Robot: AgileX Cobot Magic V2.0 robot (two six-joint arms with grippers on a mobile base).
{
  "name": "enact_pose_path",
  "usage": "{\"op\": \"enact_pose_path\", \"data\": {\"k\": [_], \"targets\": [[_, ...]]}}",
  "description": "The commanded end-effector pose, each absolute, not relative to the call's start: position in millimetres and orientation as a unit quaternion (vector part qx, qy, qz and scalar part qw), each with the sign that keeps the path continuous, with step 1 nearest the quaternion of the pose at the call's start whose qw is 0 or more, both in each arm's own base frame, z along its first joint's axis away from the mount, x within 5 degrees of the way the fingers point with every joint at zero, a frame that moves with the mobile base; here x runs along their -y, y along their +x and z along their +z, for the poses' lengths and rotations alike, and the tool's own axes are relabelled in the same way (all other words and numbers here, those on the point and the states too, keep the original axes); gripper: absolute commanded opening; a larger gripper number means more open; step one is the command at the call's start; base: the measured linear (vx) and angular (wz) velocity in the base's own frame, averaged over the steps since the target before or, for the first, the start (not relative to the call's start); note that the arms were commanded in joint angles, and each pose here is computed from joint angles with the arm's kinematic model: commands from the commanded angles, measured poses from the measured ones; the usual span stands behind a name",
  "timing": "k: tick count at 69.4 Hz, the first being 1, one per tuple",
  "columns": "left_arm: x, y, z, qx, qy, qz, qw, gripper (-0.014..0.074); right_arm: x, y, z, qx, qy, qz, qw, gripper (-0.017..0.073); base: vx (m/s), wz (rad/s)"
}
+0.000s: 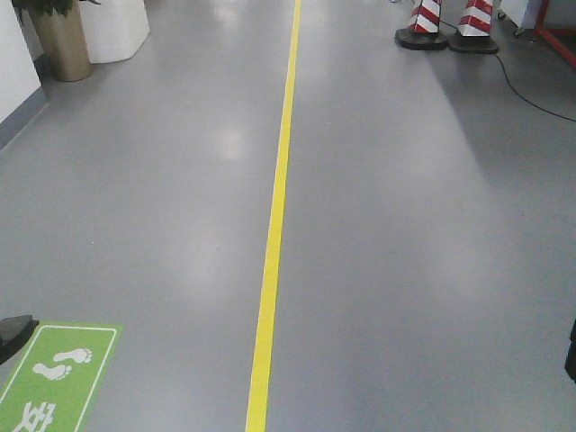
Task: Move and align brake pads A on conveyor
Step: 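Drive along the yellow floor line past the striped cones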
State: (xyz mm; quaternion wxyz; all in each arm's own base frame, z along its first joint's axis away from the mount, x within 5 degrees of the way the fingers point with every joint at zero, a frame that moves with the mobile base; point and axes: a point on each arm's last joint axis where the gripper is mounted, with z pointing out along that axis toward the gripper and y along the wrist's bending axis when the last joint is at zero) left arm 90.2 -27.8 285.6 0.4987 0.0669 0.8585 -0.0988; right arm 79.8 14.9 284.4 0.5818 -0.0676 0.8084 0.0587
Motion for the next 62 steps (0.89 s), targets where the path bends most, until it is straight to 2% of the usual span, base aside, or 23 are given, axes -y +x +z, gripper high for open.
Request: {"op": "enact_pose_path", "data": {"k": [1, 30, 62], "targets": [[31.2, 93.6, 301.8, -0.829, 0.071, -0.119, 0.542, -0.0006, -14.7, 82.0, 302.8, -0.771, -0.069, 0.056, 0.63, -0.0003, 0.34, -0.07], [31.2, 93.6, 301.8, -0.829, 0.071, -0.119, 0.542, -0.0006, -14.7, 82.0, 302.8, -0.771, -0.069, 0.056, 0.63, -0.0003, 0.41, -0.05], [31.2, 93.6, 301.8, -0.829, 0.071, -0.119, 0.542, -0.0006, -14.7, 82.0, 302.8, -0.771, -0.069, 0.056, 0.63, -0.0003, 0.53, -0.04]]}}
